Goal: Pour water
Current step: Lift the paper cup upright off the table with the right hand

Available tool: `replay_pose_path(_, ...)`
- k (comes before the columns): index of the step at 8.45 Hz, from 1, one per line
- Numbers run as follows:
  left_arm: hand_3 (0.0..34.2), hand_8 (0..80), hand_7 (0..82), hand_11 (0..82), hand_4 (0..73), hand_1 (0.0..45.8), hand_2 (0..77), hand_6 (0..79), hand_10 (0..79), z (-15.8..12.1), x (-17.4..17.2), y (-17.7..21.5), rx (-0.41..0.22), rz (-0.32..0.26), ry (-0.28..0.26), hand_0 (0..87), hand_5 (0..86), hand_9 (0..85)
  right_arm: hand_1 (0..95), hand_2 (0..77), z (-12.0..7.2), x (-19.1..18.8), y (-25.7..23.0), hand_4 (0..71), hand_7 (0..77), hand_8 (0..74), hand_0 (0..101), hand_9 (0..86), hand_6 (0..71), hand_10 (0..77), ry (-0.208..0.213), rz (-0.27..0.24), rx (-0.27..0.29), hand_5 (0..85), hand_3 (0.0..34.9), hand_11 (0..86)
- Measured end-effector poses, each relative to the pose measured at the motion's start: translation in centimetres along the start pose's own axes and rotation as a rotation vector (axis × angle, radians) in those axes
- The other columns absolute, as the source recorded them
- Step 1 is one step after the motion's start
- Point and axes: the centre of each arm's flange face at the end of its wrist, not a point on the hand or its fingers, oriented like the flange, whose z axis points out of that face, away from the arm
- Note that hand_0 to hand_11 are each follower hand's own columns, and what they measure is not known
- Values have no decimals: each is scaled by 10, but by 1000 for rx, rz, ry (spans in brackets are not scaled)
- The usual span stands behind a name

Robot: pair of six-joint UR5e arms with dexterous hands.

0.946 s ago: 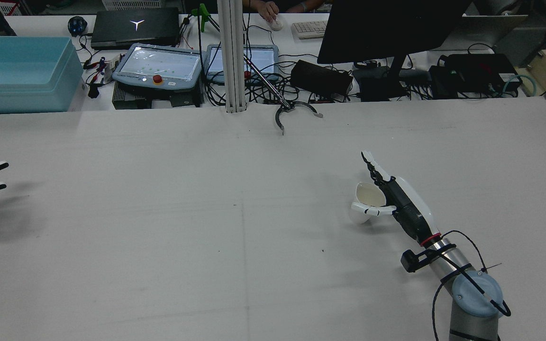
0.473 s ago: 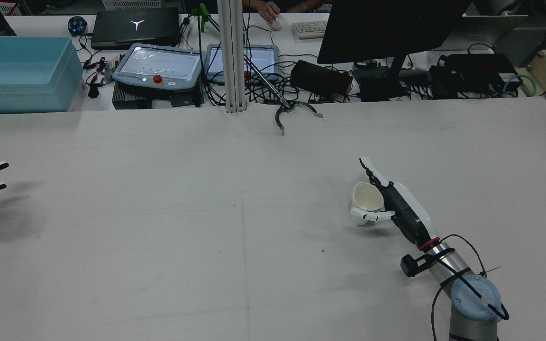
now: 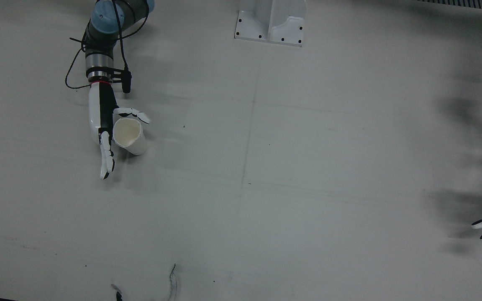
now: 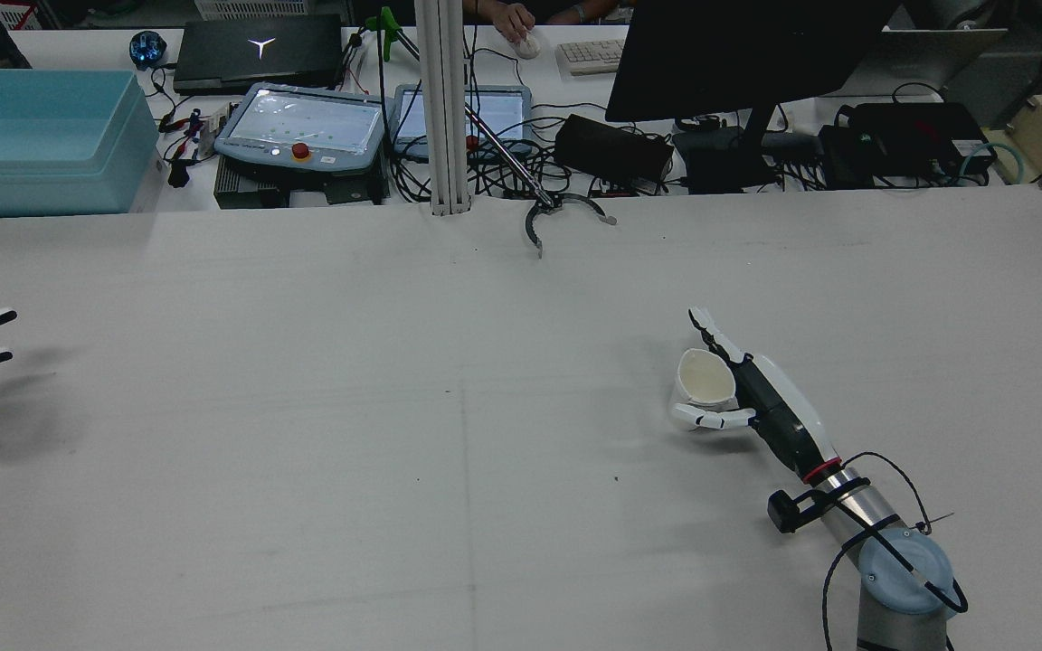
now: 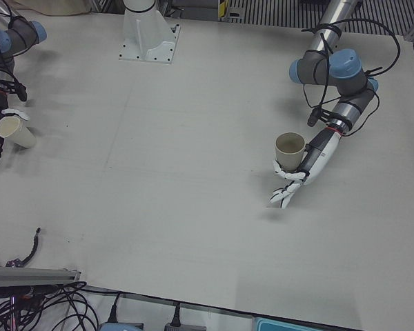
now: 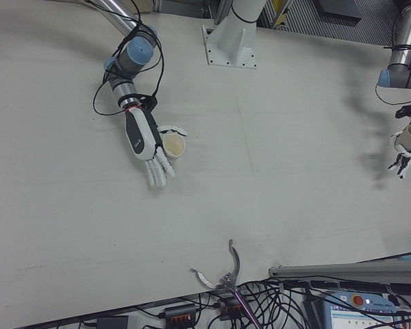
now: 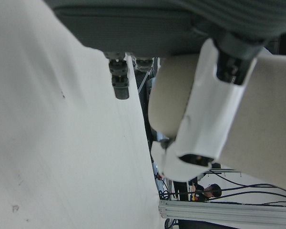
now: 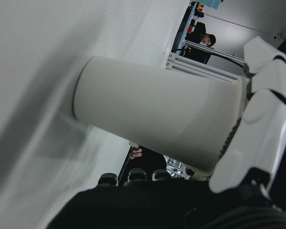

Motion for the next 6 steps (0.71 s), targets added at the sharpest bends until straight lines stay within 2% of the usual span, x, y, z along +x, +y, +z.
replay_pose_path(5,0,44,109,196,605,284,469,142,109,0,1,1,-3,-3,2,807,382,5,169,229,0,2,3,0,11,27,457,5,5,0,2,11,-4,38,58,5)
replay_pose_path(6,0,44,109,196,605,284,469,142,109,-1,1,1,-4,-3,3,807,382,5,207,235,1,2,5,0,11,16,465,5,5,0,1,15,-6,55,63,5)
